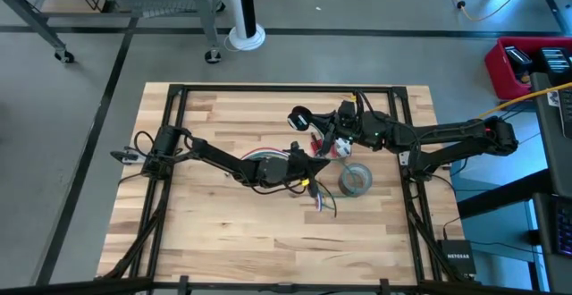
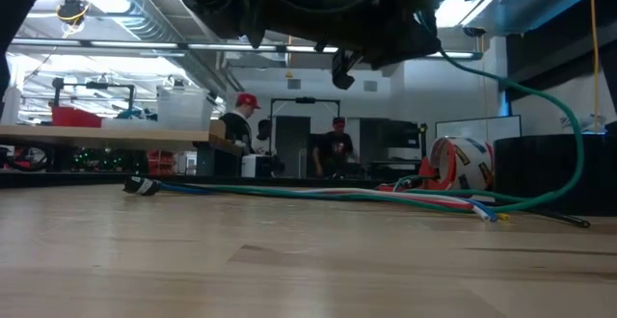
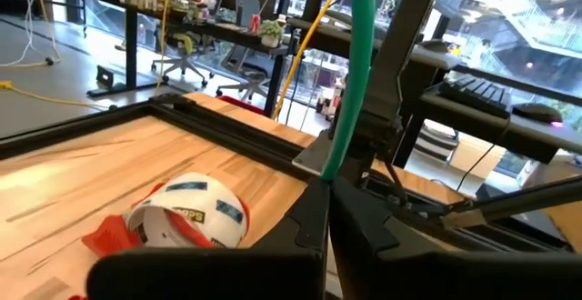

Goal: Coil cords
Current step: Coil green wire onto the spool

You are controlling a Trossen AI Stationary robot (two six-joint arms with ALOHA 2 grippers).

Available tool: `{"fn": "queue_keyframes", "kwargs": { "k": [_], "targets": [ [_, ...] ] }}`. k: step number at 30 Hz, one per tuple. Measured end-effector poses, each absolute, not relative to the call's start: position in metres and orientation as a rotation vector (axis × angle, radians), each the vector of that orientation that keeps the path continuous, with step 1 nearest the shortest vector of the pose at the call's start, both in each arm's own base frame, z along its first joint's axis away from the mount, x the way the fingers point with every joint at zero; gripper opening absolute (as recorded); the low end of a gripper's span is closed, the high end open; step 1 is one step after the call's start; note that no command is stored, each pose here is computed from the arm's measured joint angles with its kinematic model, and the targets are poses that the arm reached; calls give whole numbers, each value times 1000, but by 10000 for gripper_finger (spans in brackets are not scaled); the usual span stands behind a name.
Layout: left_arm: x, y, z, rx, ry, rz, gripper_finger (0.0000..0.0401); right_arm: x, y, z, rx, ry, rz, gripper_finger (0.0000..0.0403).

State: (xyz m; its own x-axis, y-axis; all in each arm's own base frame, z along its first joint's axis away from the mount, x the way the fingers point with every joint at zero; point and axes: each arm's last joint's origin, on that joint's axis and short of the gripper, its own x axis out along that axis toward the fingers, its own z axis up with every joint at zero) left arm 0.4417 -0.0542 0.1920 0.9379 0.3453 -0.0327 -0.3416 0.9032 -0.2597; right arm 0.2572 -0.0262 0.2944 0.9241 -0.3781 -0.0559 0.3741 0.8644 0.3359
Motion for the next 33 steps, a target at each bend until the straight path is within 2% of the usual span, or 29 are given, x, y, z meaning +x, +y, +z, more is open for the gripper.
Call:
{"fn": "queue_keyframes", "kwargs": {
  "k": [4,9,19,23,33],
  "targets": [
    [442,-54,192,-317,-19,347,3,257,-26,294,350,-12,-394,4],
    [443,-55,192,-306,-5,229,10,257,-26,294,350,-12,-393,3],
    [444,-44,193,-382,-17,247,126,257,-26,295,350,-13,-393,3],
    [446,-42,198,-414,-55,245,155,257,-26,295,350,-13,-393,4],
    [452,-56,215,-322,-87,211,159,257,-26,295,350,-13,-394,4]
  ]
}}
